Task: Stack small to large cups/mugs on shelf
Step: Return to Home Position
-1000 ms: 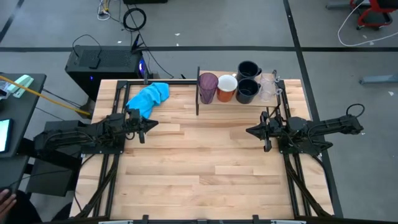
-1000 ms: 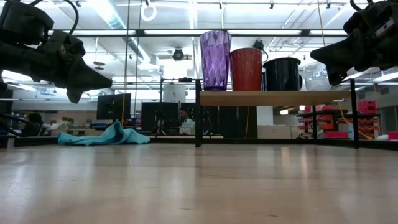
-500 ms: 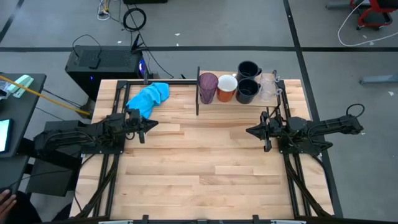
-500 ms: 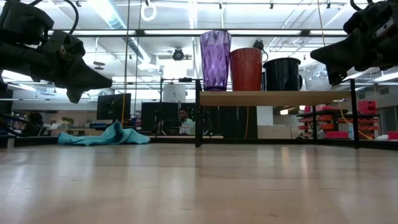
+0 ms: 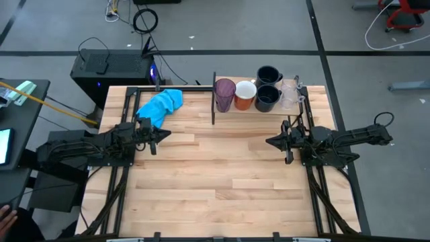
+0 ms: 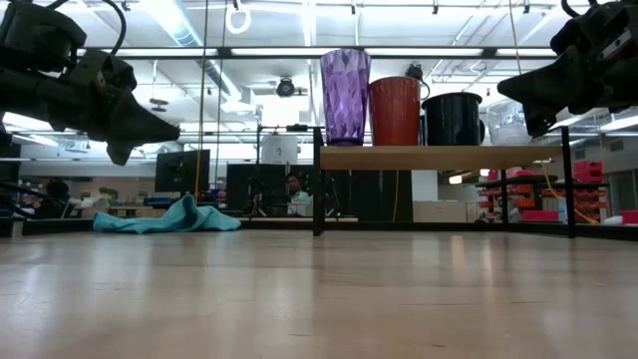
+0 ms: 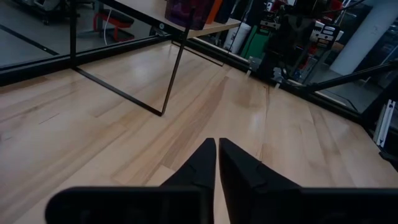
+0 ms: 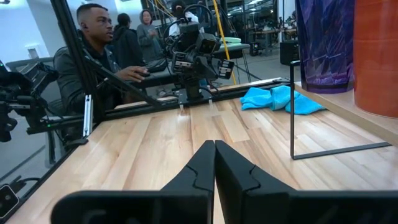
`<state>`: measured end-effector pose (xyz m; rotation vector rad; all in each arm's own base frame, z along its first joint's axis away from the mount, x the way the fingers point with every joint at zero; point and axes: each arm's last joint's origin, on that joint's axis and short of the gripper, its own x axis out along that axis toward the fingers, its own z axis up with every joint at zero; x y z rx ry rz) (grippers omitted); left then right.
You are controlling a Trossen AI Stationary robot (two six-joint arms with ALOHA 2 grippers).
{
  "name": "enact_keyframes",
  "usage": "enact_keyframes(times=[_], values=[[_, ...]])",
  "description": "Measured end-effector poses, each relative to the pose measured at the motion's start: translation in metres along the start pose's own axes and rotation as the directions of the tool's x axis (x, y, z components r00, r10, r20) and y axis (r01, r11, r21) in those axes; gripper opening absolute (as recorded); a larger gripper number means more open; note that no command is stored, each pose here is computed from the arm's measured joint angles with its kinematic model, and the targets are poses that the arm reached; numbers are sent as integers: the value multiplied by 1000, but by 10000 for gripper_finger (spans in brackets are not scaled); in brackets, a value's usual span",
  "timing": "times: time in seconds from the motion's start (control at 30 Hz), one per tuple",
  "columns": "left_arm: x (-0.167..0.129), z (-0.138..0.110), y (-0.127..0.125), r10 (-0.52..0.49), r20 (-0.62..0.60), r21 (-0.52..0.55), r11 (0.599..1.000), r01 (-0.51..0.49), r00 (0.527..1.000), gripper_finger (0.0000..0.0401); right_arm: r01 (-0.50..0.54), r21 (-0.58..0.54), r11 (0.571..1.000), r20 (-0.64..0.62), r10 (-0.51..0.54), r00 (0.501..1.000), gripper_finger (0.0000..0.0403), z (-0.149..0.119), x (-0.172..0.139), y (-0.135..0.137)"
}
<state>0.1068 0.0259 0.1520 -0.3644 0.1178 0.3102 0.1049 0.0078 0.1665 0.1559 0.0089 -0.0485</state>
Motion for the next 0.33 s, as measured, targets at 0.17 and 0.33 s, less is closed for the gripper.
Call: enact_keyframes(times=[0.17, 0.33], values=[[0, 0, 0, 0, 0, 0, 1000, 0, 1000, 24, 0, 0, 1000, 0, 0, 1000, 16, 0, 0, 0], [0, 0, 0, 0, 0, 0, 1000, 0, 1000, 31, 0, 0, 1000, 0, 0, 1000, 16, 0, 0, 0]])
